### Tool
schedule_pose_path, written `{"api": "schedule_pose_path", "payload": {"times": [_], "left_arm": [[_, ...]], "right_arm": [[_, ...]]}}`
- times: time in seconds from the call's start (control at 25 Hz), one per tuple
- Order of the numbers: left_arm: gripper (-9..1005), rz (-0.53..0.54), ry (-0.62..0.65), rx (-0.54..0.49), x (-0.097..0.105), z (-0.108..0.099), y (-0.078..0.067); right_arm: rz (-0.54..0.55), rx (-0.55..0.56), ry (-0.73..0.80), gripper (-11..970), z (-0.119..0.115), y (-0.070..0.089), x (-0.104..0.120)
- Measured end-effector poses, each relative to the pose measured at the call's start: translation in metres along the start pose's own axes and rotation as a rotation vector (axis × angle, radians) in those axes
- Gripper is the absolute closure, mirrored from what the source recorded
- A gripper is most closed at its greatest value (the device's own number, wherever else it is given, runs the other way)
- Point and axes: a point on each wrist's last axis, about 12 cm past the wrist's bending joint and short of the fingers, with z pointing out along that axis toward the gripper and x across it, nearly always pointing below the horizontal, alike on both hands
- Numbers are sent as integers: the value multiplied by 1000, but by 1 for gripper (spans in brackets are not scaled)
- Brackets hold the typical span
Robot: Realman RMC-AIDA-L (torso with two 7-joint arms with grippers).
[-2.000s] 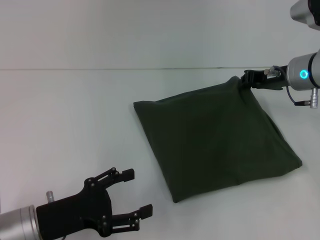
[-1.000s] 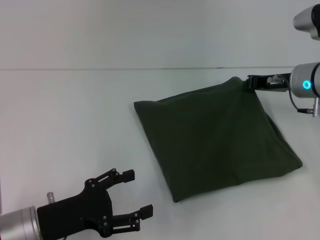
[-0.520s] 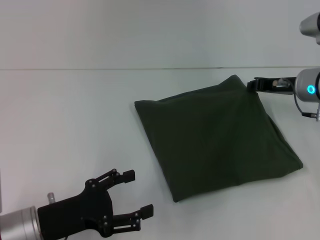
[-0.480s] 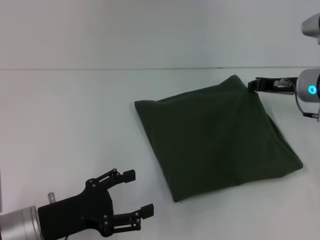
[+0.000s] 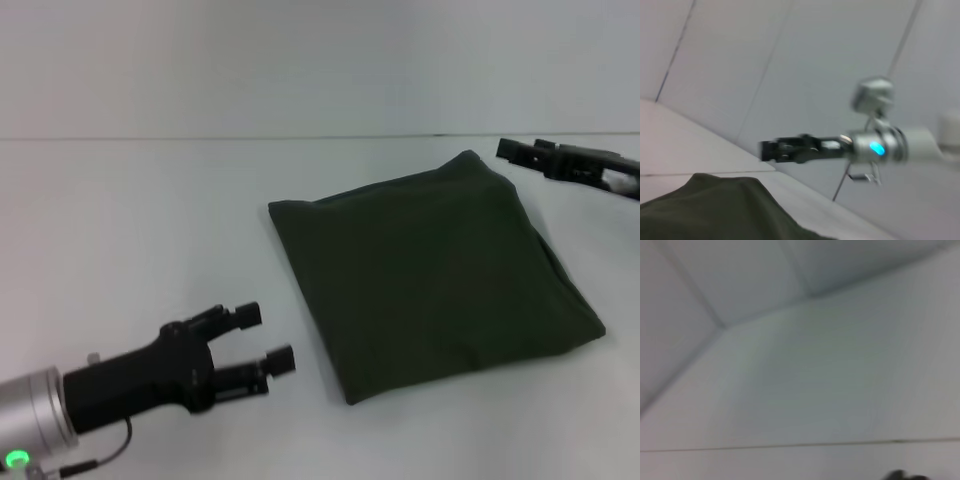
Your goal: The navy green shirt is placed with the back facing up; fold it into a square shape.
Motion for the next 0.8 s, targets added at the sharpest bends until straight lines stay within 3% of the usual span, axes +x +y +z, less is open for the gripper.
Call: {"api": "schedule_pose_path", "payload": {"times": [0.08, 0.12, 0.16, 0.32, 0.56, 0.8], "left_arm": [[47, -38, -2, -2, -5, 0, 3], [47, -137, -5, -7, -16, -1, 10], [47, -168, -5, -14, -21, 0, 14], [47, -324, 23, -72, -44, 5, 34], [46, -491, 175, -244, -71, 34, 67], [46, -521, 189, -279, -78, 60, 71]], "right_arm": [[-91, -112, -55, 414, -18, 4, 18], [-127, -151, -68, 363, -25, 5, 27], [-171, -190, -73, 313, -32, 7, 38], [-285, -272, -45, 125, -54, 11, 80], [-386, -326, -27, 125, -75, 20, 129], [-415, -325, -29, 125, -91, 20, 149]]}}
